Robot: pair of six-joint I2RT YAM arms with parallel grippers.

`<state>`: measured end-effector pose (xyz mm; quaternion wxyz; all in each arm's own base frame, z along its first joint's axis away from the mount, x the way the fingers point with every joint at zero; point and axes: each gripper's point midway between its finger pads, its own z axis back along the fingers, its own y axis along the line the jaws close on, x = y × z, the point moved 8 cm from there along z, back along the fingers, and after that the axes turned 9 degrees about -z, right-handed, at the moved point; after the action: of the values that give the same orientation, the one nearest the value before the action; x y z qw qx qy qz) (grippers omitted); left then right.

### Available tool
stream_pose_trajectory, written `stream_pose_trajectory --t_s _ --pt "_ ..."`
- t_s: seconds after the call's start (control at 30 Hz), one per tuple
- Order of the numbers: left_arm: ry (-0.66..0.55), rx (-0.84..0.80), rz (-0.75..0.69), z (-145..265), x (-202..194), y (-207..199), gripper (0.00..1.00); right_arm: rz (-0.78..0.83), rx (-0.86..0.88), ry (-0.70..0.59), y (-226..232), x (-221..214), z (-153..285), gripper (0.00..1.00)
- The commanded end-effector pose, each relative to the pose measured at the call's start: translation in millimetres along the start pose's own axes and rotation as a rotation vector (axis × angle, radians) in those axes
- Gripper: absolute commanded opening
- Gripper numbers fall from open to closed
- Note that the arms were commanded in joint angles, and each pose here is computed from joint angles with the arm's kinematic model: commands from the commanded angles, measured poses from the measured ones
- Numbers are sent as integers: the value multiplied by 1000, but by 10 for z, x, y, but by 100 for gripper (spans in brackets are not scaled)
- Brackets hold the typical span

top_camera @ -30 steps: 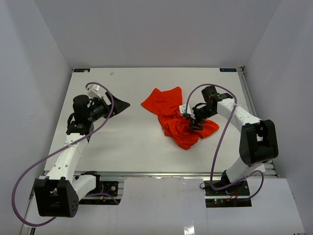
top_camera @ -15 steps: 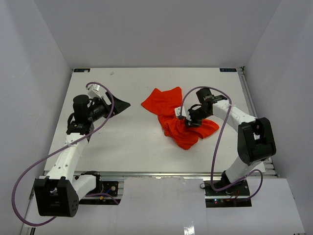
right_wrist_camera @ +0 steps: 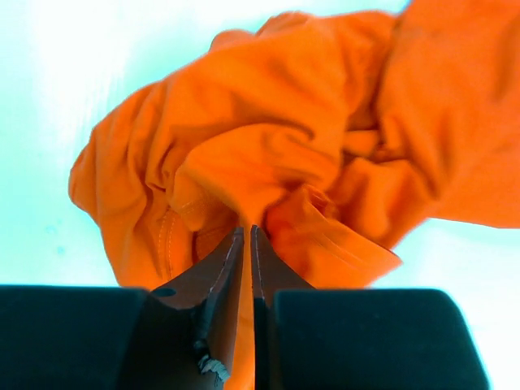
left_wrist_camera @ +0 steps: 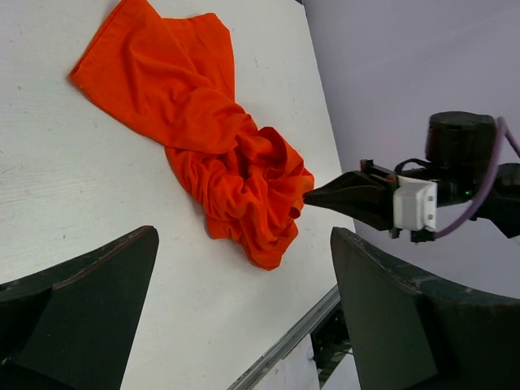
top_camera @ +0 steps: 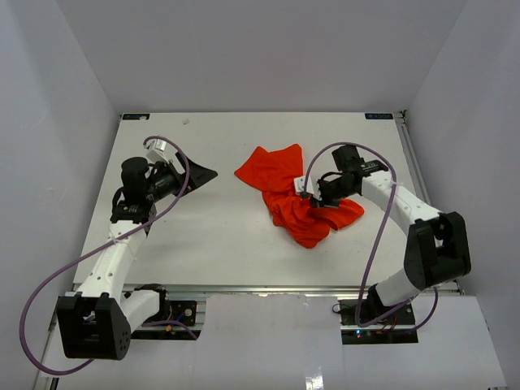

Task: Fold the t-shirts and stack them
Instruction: Flatten the tshirt out

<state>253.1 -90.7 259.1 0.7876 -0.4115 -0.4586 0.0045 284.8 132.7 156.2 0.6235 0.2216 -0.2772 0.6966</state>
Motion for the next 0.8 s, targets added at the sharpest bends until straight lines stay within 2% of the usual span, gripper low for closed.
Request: stream_pose_trajectory --t_s 0.0,0.23,0.27,0.33,0.37,0.4,0.47,0.77 --pt "-15 -40 -13 28 3 -55 98 32 -40 -77 120 256 276 14" --pt "-7 -58 -10 28 -14 -66 98 -12 -164 -97 310 277 465 11" --pt "-6 -60 -12 28 -18 -66 98 -11 -176 -103 327 287 478 13" --pt "-2 -65 -10 20 -23 -62 98 -32 -182 -93 341 221 422 23" --pt "5 -72 -9 11 -30 -60 98 -50 -181 -87 336 188 393 36" --pt "7 -72 -8 11 -33 -55 98 -47 -185 -85 327 172 376 42" --pt "9 -76 -11 8 -32 -61 98 -27 -163 -66 328 104 303 48" --pt "7 -74 -6 37 -75 -60 98 -7 -115 14 37 -79 45 49"
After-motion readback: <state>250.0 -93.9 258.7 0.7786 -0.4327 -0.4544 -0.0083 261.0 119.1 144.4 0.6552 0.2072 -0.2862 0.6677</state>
